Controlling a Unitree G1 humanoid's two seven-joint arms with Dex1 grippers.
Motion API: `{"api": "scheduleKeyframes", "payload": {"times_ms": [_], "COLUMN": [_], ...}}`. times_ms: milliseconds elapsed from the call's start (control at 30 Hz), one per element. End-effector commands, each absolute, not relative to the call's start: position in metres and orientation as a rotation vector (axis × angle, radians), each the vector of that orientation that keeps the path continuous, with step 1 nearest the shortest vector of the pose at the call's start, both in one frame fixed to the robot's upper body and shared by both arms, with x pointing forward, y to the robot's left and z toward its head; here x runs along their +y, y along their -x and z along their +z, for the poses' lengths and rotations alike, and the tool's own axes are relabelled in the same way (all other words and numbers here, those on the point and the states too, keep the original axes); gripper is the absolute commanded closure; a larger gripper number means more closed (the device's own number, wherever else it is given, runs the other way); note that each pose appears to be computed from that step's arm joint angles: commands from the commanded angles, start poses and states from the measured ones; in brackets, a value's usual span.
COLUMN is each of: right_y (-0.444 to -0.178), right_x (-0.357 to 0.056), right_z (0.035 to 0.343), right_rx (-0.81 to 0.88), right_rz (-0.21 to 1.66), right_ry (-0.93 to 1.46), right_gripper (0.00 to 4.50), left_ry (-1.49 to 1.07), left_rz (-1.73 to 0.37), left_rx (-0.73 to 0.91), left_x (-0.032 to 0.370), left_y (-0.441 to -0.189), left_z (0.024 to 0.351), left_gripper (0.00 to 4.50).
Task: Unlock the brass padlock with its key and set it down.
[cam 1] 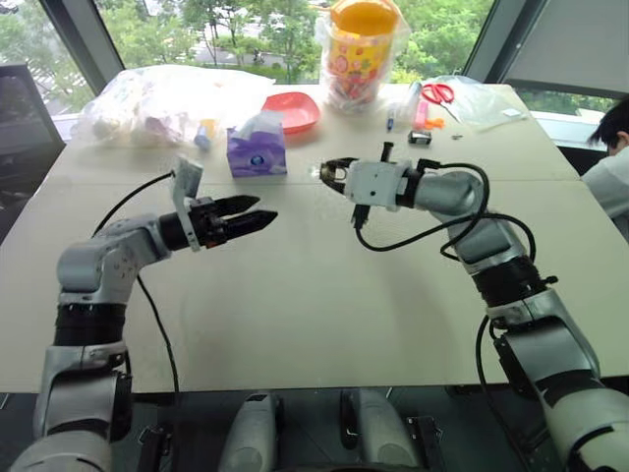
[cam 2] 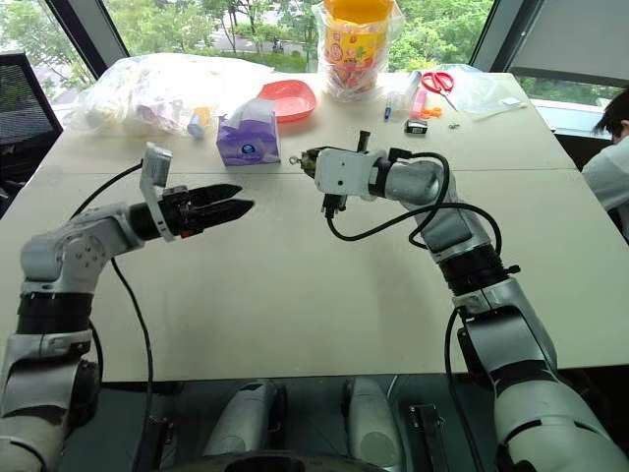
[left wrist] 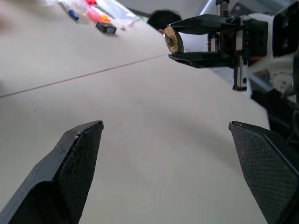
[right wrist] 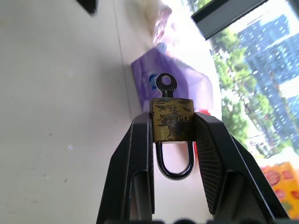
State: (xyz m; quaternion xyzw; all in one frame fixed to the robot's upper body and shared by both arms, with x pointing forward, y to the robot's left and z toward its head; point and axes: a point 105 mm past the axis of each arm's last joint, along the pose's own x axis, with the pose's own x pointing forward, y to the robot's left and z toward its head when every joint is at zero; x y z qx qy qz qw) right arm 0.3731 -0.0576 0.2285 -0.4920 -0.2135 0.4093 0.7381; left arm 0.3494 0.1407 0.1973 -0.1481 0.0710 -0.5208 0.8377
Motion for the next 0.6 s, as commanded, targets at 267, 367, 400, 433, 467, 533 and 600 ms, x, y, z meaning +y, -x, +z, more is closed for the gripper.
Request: {"api": "scheduleKeyframes", "payload": {"times_ms": [267,367,400,433,467,533,600], "right_y": [-0.36,-0.358,-0.357,-0.357,-0.356,-0.355,-0.354], "right_x": [-0.048,-0.047,-0.047,-0.046,-0.046,-0.046,-0.045], "right_z": [0.242,0.241,0.241,0.241,0.241,0.24,0.239], "right_rx": [-0.585,-0.588,-0.589,-0.59,-0.591,-0.59,-0.588], "right_rz": [0.824,0.821,0.82,0.82,0.819,0.818,0.817], "right_ry": [1.124,1.125,1.124,1.123,1.124,1.123,1.123], "right_gripper": [3.81,3.81,3.81,3.81,3.81,3.81,3.81], "left_ry": [0.296,0.287,0.289,0.292,0.293,0.289,0.292], "left_rz": [-1.251,-1.259,-1.26,-1.259,-1.257,-1.256,-1.26], "left_rx": [0.098,0.095,0.092,0.089,0.086,0.088,0.083], "left_x": [0.112,0.109,0.108,0.108,0.107,0.106,0.105], "left_y": [-0.369,-0.374,-0.375,-0.377,-0.379,-0.38,-0.381], "left_z": [0.225,0.226,0.227,0.227,0.228,0.227,0.227], "left_gripper": [2.19,2.19,2.19,2.19,2.19,2.19,2.19]}}
